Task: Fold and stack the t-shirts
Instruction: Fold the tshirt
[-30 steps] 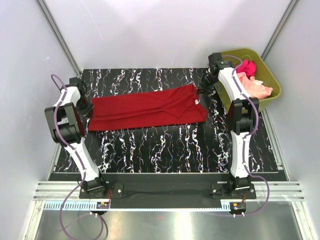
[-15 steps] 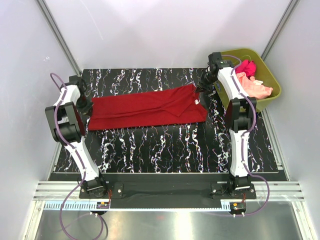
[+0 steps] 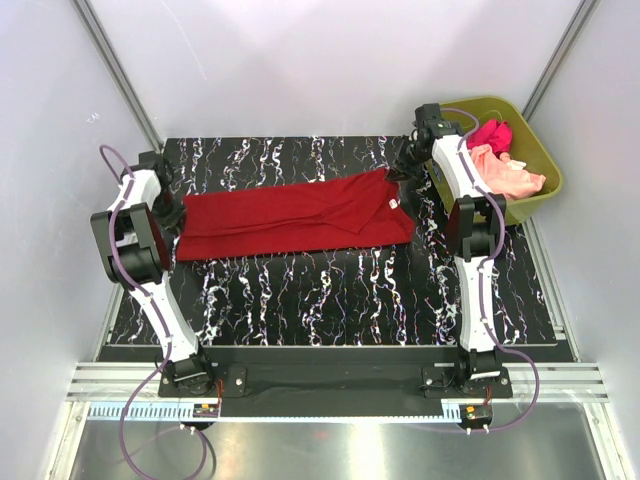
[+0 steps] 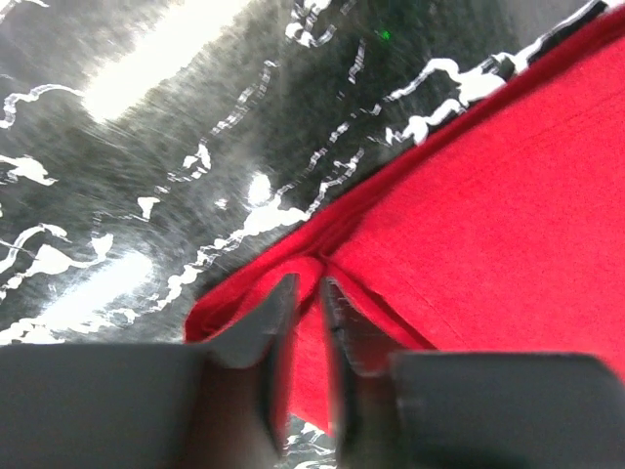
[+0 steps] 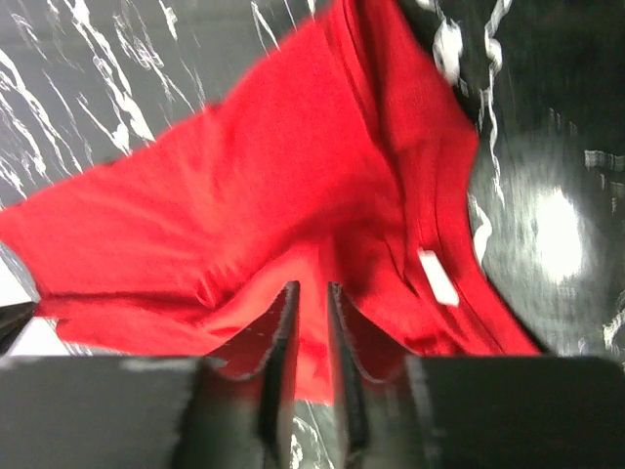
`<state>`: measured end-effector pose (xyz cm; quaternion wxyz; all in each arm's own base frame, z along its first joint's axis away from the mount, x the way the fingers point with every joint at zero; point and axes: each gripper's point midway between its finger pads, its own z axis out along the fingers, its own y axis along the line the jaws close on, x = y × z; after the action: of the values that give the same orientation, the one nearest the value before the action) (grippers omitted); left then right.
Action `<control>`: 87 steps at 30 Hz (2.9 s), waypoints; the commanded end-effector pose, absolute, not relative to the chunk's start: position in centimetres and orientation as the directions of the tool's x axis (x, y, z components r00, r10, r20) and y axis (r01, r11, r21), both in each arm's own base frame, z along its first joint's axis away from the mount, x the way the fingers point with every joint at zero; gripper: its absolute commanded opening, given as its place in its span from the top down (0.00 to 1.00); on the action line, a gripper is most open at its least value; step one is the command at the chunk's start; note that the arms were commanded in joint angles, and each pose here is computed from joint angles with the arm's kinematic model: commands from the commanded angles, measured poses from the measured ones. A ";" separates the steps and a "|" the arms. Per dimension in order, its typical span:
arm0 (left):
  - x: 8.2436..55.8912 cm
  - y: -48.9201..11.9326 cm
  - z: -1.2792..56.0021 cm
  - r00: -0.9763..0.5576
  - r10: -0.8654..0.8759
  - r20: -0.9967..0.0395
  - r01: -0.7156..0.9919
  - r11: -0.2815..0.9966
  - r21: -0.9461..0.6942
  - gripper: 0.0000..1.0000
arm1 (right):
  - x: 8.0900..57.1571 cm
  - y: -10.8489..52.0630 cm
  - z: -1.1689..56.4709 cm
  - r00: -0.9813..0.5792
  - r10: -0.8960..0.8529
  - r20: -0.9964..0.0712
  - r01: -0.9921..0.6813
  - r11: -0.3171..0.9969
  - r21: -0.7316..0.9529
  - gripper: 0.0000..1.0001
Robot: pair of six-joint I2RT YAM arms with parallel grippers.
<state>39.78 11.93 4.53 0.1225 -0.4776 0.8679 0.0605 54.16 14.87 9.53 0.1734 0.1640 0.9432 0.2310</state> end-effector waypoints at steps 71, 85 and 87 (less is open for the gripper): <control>30.1 7.5 2.9 -0.539 -0.801 -0.262 -0.821 0.569 -0.050 0.98 | 50.4 35.4 4.1 -0.867 0.197 -0.458 -0.011 0.911 0.413 1.00; 33.0 10.3 10.4 -0.501 -0.721 -0.479 -0.771 0.623 -0.133 0.95 | 49.3 34.7 10.3 -0.845 0.115 -0.523 -0.132 0.902 0.412 0.85; 33.7 9.7 10.1 -0.509 -0.728 -0.459 -0.755 0.634 -0.167 0.93 | 48.9 34.7 10.1 -0.851 0.115 -0.513 -0.130 0.899 0.418 0.80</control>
<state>31.16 9.33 7.47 0.1949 -0.4414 0.8744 0.0509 48.82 34.09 4.09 0.2297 0.0185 0.9540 0.1918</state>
